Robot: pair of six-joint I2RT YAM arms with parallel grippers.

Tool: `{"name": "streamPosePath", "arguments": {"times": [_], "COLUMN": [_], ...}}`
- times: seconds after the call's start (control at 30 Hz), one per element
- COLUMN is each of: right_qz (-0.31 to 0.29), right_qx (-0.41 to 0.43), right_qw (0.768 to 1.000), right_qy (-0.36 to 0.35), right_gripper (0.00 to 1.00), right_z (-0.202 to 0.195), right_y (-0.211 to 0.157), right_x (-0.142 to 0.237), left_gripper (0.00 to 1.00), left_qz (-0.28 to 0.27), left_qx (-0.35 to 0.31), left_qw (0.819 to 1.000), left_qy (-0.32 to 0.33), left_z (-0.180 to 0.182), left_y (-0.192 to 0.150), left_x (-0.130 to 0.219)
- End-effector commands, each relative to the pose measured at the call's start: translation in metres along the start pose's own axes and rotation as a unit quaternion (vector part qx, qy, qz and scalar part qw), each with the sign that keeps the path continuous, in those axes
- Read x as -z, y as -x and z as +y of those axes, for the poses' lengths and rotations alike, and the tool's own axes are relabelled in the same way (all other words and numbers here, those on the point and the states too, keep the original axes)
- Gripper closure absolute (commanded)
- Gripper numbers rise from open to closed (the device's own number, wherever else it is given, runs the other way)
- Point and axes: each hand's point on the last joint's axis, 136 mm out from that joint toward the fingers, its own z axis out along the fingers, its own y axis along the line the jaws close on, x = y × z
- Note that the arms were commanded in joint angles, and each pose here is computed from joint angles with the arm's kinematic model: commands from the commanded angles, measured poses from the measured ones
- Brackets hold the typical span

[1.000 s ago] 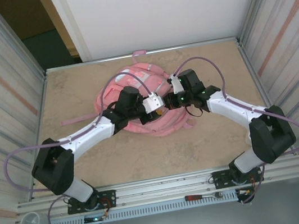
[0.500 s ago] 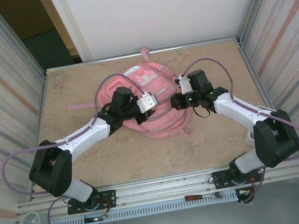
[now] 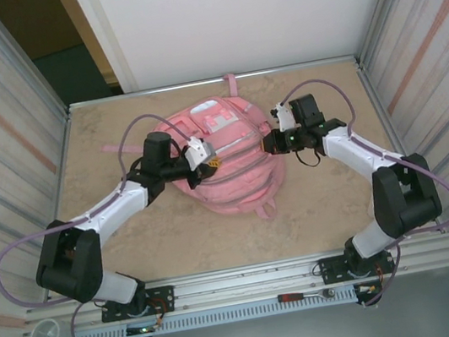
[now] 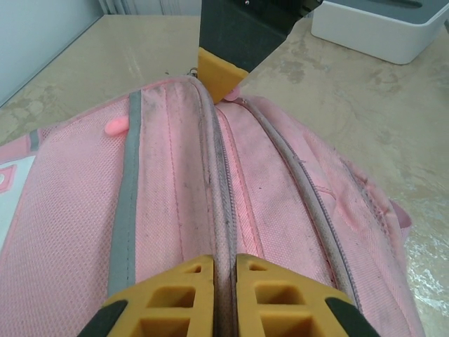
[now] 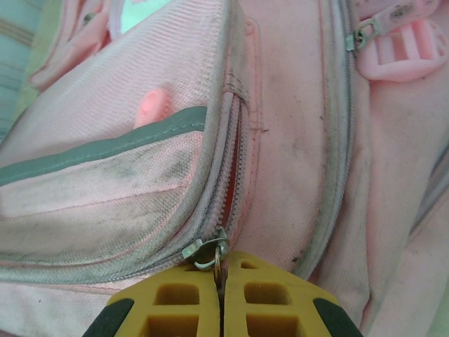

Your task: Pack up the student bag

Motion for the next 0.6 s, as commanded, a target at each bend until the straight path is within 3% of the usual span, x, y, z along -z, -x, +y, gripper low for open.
{"name": "streamPosePath", "arguments": {"times": [0.0,0.1,0.2,0.37,0.57], "right_qz": [-0.052,-0.050,-0.060,-0.064,-0.063], "right_qx": [-0.046,-0.040,-0.033,-0.002,0.019], "right_qw": [0.994,0.996,0.997,0.998,0.997], "right_qy": [-0.083,-0.057,-0.020,0.022,0.040], "right_gripper": [1.00,1.00,1.00,1.00,1.00], "right_z": [-0.059,-0.049,-0.031,0.011,0.042], "right_y": [0.031,0.029,0.027,0.022,0.017], "right_x": [0.007,0.007,0.013,0.019,0.022], "left_gripper": [0.97,0.92,0.77,0.46,0.37], "left_qz": [-0.016,0.007,0.033,0.088,0.120], "left_qx": [0.023,0.038,0.043,-0.014,-0.064], "left_qw": [0.999,0.999,0.998,0.992,0.985], "left_qy": [-0.021,-0.016,0.017,0.089,0.102], "left_z": [-0.004,0.002,0.013,0.018,0.005], "left_y": [0.009,0.001,-0.003,0.003,0.022], "left_x": [0.021,0.016,0.012,0.001,-0.018]}}
